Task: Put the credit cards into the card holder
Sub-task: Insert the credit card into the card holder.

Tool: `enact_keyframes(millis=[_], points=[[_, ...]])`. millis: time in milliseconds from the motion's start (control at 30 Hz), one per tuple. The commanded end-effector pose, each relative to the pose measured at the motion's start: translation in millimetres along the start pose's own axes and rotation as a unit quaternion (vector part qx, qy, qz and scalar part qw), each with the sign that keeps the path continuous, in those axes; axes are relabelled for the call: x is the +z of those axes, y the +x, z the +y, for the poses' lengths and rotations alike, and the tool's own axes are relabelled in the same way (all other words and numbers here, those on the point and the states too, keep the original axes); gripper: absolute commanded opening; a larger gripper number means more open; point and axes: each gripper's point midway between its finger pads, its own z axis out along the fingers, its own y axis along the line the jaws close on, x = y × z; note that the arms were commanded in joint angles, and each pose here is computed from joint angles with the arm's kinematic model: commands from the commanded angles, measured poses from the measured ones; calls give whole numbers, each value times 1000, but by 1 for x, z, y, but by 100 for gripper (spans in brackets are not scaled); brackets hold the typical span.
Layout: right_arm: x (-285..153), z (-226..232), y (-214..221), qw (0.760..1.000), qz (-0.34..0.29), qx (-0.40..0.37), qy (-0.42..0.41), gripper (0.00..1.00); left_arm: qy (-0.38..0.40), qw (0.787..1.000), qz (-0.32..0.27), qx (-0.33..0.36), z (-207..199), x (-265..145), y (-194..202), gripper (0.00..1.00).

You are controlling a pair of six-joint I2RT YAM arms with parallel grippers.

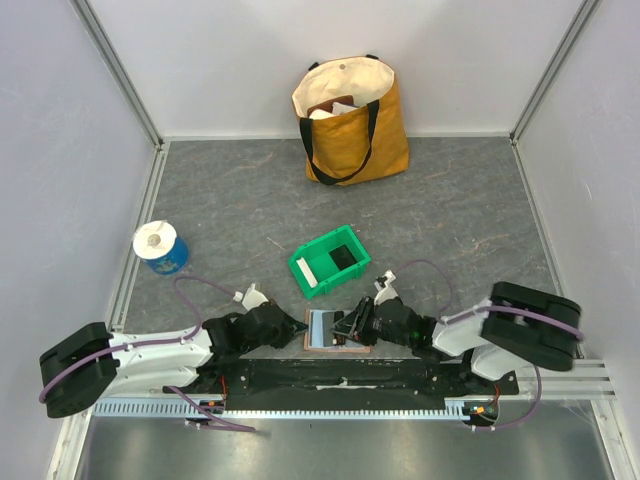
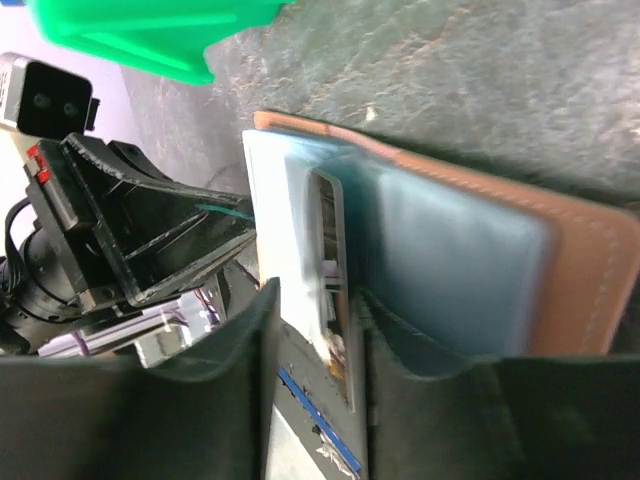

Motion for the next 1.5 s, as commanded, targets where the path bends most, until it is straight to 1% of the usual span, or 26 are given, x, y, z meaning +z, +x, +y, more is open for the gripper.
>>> enact_keyframes(millis=[0, 33, 67, 133, 233, 333, 700, 767, 967, 1067, 1333, 1400, 1467], points=[[-9, -12, -16, 994, -36, -66, 82, 52, -93, 995, 3, 28, 60, -2, 0, 2], [-11, -9, -21, 992, -43, -78, 87, 58, -93, 995, 2, 28, 60, -2, -1, 2], [-14, -11, -23, 990, -47, -88, 99, 61, -92, 995, 1, 29, 60, -2, -1, 2], [-16, -14, -26, 987, -49, -97, 115, 63, -91, 995, 0, 28, 60, -2, -1, 2], [-13, -16, -20, 987, -34, -100, 120, 64, -92, 995, 0, 31, 60, -2, -2, 2], [-11, -23, -17, 982, -24, -112, 150, 64, -90, 995, 0, 31, 59, 0, -1, 2], [-19, -34, -19, 956, -30, -173, 237, 70, -85, 996, 1, 34, 54, -1, -1, 2], [-19, -34, -18, 954, -31, -178, 241, 72, -84, 996, 2, 35, 53, -1, -1, 2], [-14, -21, -11, 953, -22, -198, 226, 72, -84, 996, 0, 34, 56, -1, -1, 2], [-8, -10, -4, 955, -12, -209, 210, 71, -84, 996, -1, 34, 55, -1, -2, 2], [6, 12, 7, 953, 5, -235, 192, 62, -84, 996, 0, 33, 55, -1, -1, 2], [8, 16, 7, 952, 5, -240, 190, 54, -86, 996, -1, 33, 56, -1, -2, 2], [10, 18, 7, 950, 4, -246, 191, 43, -86, 996, 0, 34, 56, -1, -1, 2]])
